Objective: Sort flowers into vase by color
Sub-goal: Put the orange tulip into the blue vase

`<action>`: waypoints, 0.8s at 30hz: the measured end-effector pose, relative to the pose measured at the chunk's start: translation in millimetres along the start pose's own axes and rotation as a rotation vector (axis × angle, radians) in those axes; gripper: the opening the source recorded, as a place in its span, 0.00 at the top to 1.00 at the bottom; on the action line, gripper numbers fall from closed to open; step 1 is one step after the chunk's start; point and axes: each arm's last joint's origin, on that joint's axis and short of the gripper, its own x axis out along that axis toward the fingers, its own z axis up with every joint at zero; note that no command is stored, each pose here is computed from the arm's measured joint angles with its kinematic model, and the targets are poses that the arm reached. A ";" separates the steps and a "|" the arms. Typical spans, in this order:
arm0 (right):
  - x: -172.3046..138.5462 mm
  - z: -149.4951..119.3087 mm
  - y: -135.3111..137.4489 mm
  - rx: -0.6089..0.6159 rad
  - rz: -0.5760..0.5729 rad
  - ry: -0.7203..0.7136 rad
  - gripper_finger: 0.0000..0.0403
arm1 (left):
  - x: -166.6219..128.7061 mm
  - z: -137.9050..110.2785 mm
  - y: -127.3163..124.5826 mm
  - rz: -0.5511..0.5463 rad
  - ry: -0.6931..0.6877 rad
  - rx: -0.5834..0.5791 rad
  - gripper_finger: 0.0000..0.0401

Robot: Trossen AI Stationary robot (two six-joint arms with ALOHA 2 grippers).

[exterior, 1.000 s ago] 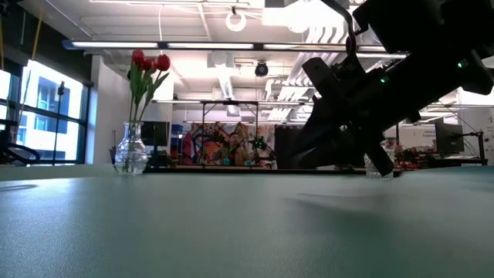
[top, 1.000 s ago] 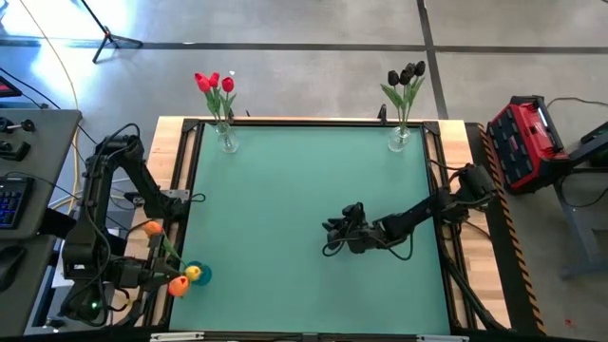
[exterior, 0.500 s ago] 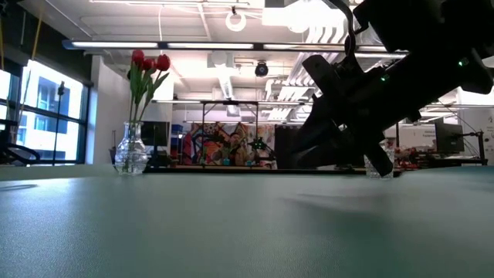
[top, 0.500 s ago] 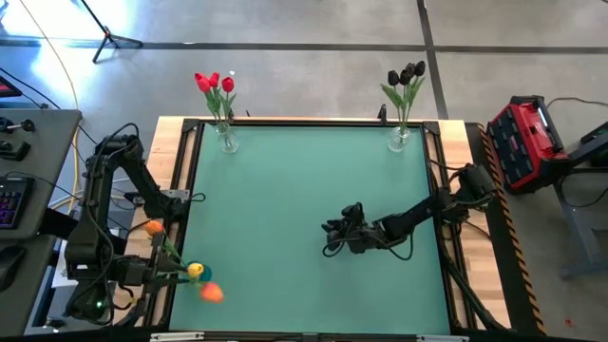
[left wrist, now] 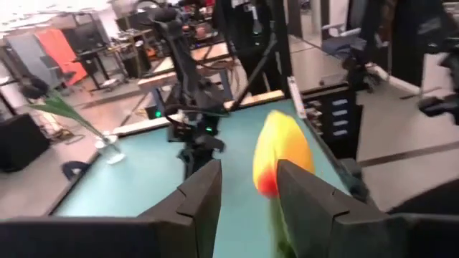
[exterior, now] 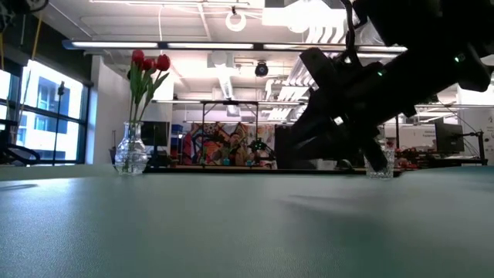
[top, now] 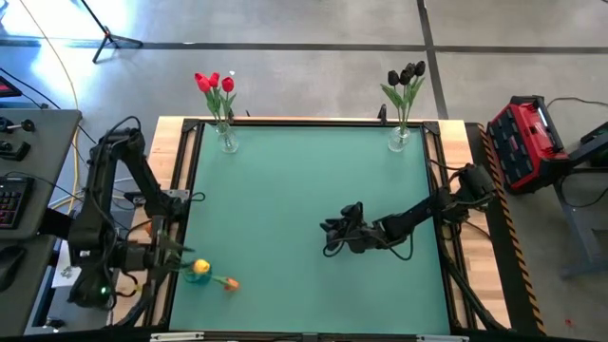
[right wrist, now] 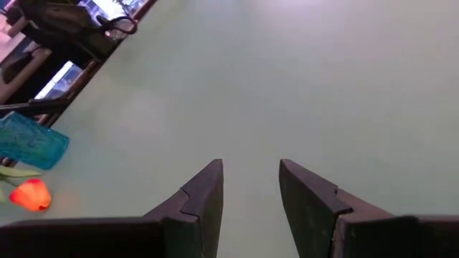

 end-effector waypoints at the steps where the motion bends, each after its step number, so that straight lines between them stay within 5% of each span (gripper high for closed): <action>1: 0.3 0.8 2.3 -0.011 0.004 -0.003 0.69 | 2.1 2.2 4.8 0.012 0.002 0.002 0.70; 15: 8.0 21.7 39.0 -0.205 0.048 -0.061 0.69 | 18.9 42.1 94.9 0.350 -0.027 0.153 0.71; 24: 12.2 28.8 71.9 -0.391 0.233 0.031 0.69 | 8.9 78.8 128.9 0.333 -0.016 0.031 0.71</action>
